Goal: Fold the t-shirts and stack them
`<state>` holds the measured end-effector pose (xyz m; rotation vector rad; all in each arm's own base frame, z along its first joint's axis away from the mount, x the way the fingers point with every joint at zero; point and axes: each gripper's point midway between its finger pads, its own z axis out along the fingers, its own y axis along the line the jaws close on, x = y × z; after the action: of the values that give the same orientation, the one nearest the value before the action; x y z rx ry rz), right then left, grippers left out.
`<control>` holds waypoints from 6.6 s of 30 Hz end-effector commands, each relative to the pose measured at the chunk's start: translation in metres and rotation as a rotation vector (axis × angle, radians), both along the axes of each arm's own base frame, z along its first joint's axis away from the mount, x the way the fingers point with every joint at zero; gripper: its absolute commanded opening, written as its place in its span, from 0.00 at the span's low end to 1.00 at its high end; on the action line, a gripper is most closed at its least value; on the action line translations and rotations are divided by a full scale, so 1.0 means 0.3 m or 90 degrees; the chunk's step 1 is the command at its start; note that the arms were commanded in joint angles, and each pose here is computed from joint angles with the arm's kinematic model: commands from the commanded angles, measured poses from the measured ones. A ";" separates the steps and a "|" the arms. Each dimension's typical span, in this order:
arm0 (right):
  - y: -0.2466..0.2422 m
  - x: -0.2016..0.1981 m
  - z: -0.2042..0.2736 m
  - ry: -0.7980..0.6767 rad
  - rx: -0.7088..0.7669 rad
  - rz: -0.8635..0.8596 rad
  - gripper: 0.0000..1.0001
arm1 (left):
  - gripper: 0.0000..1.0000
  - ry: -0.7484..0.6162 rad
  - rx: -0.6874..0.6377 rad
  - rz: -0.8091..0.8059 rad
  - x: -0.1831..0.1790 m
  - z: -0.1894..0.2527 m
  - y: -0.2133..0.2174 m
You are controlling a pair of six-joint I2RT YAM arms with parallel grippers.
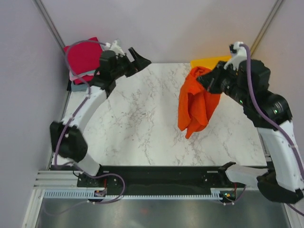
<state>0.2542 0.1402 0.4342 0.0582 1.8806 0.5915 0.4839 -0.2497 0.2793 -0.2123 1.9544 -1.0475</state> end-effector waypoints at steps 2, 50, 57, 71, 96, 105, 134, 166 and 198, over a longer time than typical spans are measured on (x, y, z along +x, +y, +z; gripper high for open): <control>0.237 0.023 0.383 -0.113 0.120 0.207 0.00 | 1.00 -0.116 0.131 0.050 -0.237 0.202 0.284; -0.023 0.072 -0.843 0.148 -0.064 -0.091 0.98 | 0.83 0.130 0.471 -0.225 -0.854 -0.722 -0.235; -0.035 0.067 -0.850 0.148 -0.074 -0.096 0.98 | 0.69 0.122 0.545 -0.237 -0.853 -0.815 -0.262; 0.029 0.072 -0.921 0.197 -0.051 -0.058 0.98 | 0.02 0.059 0.600 -0.065 -0.849 -0.528 0.043; 0.639 0.218 -1.291 0.356 0.132 0.182 0.87 | 0.02 0.018 0.433 0.142 -0.983 -0.187 0.464; 0.736 0.326 -1.233 0.305 0.166 0.194 0.01 | 0.02 -0.059 0.456 0.150 -0.907 0.022 0.434; 0.103 0.400 -0.664 0.310 -0.089 0.035 0.97 | 0.28 -0.171 0.573 0.020 -0.563 0.286 0.396; 0.148 0.026 -1.303 0.468 -0.183 0.066 0.97 | 0.86 0.265 0.379 -0.186 -1.072 -0.755 0.045; 0.129 0.434 -0.845 0.267 -0.160 0.035 0.98 | 0.80 0.180 0.402 -0.011 -0.619 -0.366 0.255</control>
<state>0.3969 0.2065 0.1433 -0.1045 2.4501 0.4535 0.3487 -0.1485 0.1515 -0.1433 2.4505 -0.3507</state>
